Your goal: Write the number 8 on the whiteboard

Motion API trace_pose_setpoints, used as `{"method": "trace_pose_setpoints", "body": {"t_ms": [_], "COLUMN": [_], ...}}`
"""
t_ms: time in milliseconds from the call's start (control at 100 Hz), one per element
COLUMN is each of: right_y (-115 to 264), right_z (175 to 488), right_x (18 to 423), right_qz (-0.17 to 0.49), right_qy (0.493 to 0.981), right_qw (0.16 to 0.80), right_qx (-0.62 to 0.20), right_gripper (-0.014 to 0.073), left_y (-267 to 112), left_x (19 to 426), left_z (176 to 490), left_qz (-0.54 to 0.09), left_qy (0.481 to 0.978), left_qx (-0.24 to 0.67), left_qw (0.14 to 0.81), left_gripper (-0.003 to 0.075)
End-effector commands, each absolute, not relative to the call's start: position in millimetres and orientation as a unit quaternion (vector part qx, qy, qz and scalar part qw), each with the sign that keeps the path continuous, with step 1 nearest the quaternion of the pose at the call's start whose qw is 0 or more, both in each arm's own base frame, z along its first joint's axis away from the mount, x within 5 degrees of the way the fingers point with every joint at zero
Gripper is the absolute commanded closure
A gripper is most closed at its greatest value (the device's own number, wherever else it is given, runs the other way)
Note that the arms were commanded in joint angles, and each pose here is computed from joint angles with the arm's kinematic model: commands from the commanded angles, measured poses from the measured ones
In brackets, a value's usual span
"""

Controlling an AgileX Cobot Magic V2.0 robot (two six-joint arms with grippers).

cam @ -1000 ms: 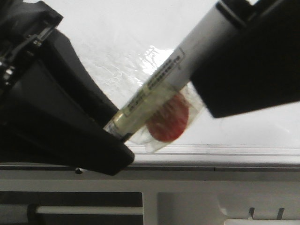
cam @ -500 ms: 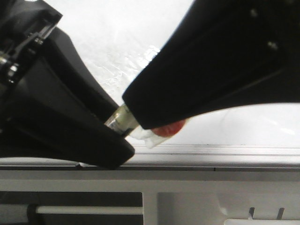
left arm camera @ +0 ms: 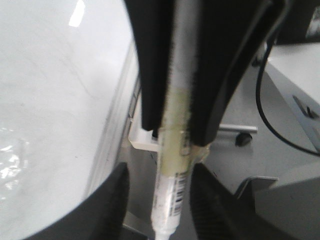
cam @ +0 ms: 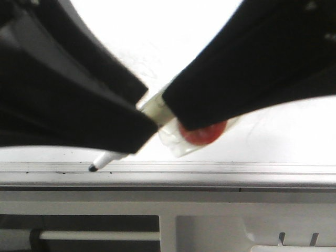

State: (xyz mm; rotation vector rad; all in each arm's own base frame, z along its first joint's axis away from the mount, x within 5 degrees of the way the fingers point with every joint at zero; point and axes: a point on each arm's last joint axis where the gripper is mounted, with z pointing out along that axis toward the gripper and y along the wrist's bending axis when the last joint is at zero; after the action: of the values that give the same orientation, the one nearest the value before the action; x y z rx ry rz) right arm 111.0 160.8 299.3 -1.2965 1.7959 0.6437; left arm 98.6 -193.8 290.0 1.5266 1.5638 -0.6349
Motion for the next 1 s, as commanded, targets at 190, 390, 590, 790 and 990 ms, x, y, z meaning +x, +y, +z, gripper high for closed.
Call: {"method": "trace_pose_setpoints", "body": {"t_ms": [190, 390, 590, 790, 990], "right_y": [130.2, 113.1, 111.7, 126.0, 127.5], "right_z": [372.3, 402.5, 405.0, 403.8, 375.2], "right_x": [111.2, 118.7, 126.4, 134.3, 142.2], "right_qz": [0.152, 0.072, 0.112, 0.157, 0.1], "right_qy": [0.679, 0.711, 0.762, 0.712, 0.766], "right_qw": [0.494, 0.507, 0.523, 0.588, 0.507], "right_qx": [-0.521, -0.481, -0.365, -0.351, -0.381], "right_gripper": [0.0657, 0.0653, 0.0654, 0.0654, 0.0653], "left_y": [-138.0, -92.4, -74.5, -75.6, -78.9], "left_x": [86.1, 71.8, 64.5, 68.8, 69.3], "left_z": [343.9, 333.5, 314.3, 310.9, 307.8], "left_qz": [-0.32, -0.325, -0.334, -0.329, -0.331], "left_qy": [0.651, 0.66, 0.667, 0.674, 0.682], "left_qx": [0.425, 0.318, 0.258, 0.247, 0.259], "left_qw": [0.541, 0.598, 0.615, 0.613, 0.599], "left_gripper": [0.0343, 0.0391, 0.0408, 0.043, 0.067]}}
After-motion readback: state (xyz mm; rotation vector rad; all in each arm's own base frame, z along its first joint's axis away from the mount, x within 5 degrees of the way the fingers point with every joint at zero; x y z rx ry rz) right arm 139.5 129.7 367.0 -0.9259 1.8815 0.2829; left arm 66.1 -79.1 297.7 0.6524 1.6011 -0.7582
